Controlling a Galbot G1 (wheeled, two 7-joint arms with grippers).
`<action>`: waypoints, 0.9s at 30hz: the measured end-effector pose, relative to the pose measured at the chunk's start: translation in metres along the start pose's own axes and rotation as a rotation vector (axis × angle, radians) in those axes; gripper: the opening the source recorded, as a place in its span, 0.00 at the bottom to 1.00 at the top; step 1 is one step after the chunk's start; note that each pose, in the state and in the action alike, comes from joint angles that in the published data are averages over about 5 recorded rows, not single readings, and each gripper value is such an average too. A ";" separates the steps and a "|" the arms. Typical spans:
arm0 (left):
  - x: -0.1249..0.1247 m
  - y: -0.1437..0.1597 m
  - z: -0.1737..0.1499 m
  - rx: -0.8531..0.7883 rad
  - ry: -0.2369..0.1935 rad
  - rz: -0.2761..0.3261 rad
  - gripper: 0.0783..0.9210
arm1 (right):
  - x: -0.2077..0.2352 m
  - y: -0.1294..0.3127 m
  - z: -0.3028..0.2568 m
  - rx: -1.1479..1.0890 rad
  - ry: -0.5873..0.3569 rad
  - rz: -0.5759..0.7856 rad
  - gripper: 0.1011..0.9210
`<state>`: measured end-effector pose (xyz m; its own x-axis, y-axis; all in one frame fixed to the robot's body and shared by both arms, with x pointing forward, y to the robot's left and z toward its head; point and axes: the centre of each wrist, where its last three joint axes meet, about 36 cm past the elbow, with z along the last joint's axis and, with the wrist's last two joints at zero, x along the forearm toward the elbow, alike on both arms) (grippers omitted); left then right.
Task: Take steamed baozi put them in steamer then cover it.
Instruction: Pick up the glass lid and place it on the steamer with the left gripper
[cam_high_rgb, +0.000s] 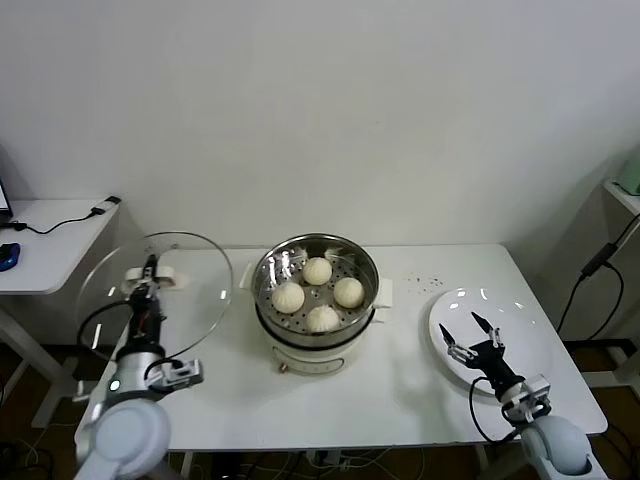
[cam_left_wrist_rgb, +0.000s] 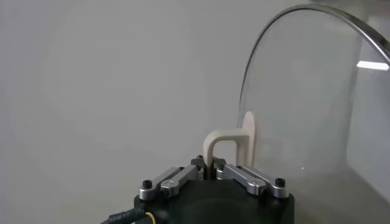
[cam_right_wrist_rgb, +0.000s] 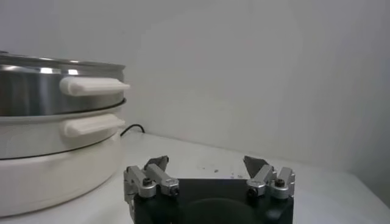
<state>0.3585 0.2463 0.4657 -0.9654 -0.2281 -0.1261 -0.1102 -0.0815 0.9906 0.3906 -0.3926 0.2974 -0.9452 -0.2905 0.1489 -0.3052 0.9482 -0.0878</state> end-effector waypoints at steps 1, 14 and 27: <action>-0.001 0.004 -0.008 0.004 -0.010 0.004 0.08 | -0.002 -0.001 -0.001 0.002 -0.001 -0.001 0.88; -0.008 0.021 -0.118 0.072 -0.108 0.033 0.08 | -0.016 -0.009 -0.002 0.022 -0.009 0.004 0.88; -0.012 0.018 -0.216 0.139 -0.184 0.078 0.08 | -0.017 -0.017 -0.001 0.028 -0.015 0.018 0.88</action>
<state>0.4191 0.0384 0.4738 -0.9977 -0.0466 -0.0493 -0.0523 0.0662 0.9964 0.4119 -0.4038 0.2974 -0.9521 -0.2759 0.1320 -0.2914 0.9494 -0.1175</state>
